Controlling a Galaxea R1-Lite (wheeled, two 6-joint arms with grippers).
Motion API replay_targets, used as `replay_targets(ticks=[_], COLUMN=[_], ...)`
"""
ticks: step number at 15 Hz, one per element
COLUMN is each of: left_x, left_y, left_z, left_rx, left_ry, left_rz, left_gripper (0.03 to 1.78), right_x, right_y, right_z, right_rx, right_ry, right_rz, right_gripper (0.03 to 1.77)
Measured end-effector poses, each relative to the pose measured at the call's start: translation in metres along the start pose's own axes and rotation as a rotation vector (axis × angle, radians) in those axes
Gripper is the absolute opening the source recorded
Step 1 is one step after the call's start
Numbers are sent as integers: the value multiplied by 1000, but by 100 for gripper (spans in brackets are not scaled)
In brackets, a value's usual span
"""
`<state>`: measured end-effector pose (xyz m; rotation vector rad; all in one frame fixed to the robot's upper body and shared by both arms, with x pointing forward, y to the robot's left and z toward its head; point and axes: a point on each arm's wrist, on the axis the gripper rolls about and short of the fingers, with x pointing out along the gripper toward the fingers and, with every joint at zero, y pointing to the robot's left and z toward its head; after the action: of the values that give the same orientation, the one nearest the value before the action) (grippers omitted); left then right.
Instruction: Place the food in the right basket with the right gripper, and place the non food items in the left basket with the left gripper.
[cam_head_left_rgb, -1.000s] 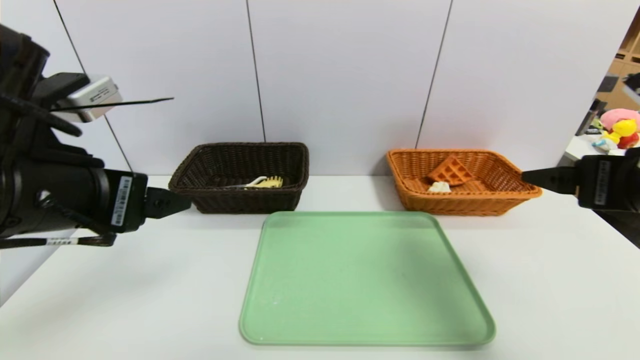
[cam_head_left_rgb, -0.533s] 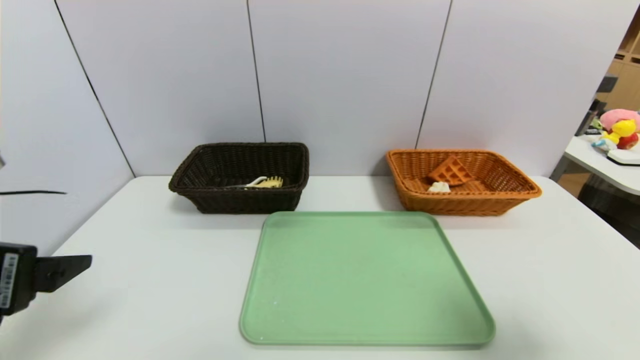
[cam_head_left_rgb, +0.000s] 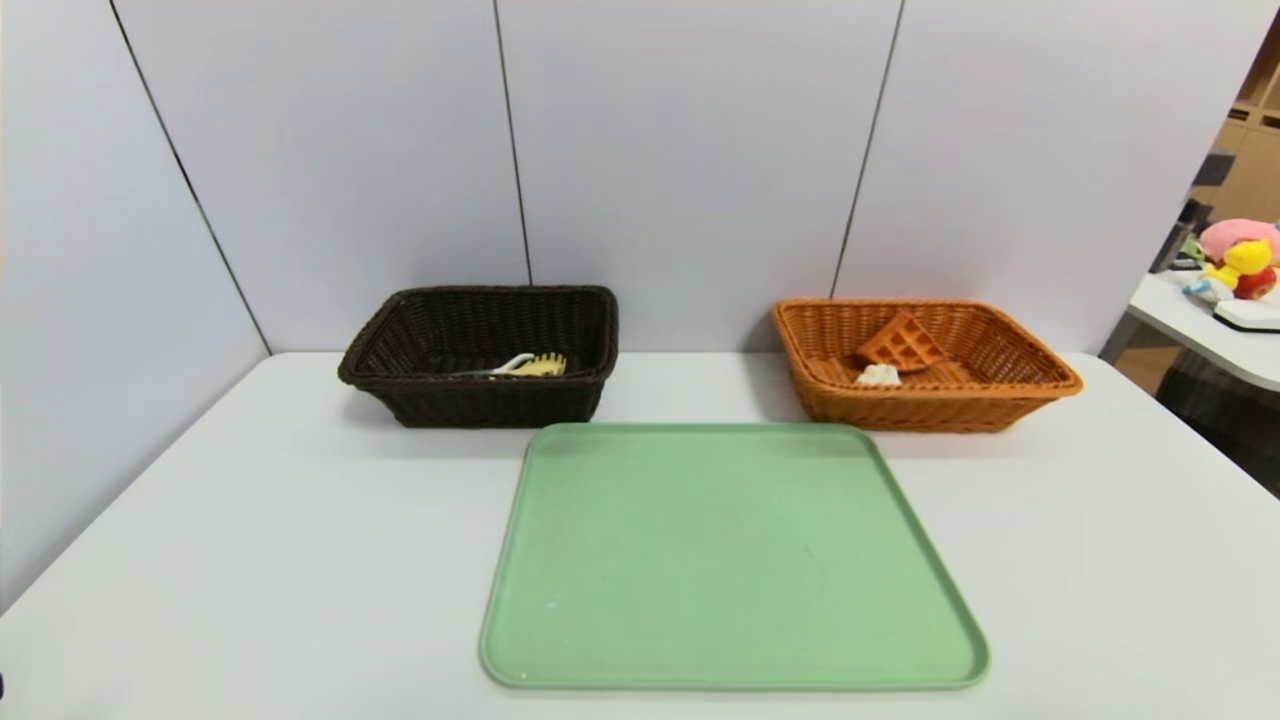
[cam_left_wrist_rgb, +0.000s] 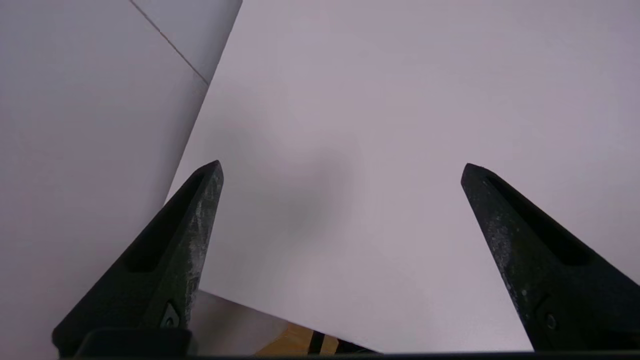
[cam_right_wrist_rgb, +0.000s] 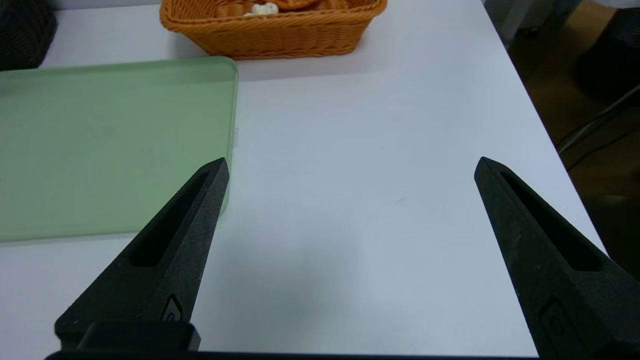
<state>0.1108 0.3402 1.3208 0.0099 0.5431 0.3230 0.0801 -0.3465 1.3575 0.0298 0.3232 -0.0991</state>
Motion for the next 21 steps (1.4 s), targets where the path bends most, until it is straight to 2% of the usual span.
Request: replay_targets(ticks=[3, 7, 10, 13, 15, 18, 21], left_x=[-6, -11, -14, -22, -28, -32, -21], left_y=[9, 16, 19, 21, 21, 17, 12], left_z=[-26, -43, -56, -66, -76, -88, -104], left_rx=[-31, -58, -86, -98, -51, 60, 167], left_ry=[-29, -74, -99, -138, -177, -268, -346], left_rz=[12, 7, 27, 62, 43, -48, -100], left_gripper=[169, 169, 169, 169, 169, 169, 169], right_x=[-22, -48, -60, -64, -63, -58, -49], right_y=[-6, -5, -4, -4, -4, -4, -4], right_z=[-19, -45, -65, -77, -86, -104, -116], right_rx=[10, 15, -46, -47, -47, -49, -33], right_ry=[-17, -78, -131, -163, -171, -184, -229], right_rz=[-36, -75, -103, -92, -88, -68, -72], right_gripper=[169, 169, 169, 169, 169, 169, 169])
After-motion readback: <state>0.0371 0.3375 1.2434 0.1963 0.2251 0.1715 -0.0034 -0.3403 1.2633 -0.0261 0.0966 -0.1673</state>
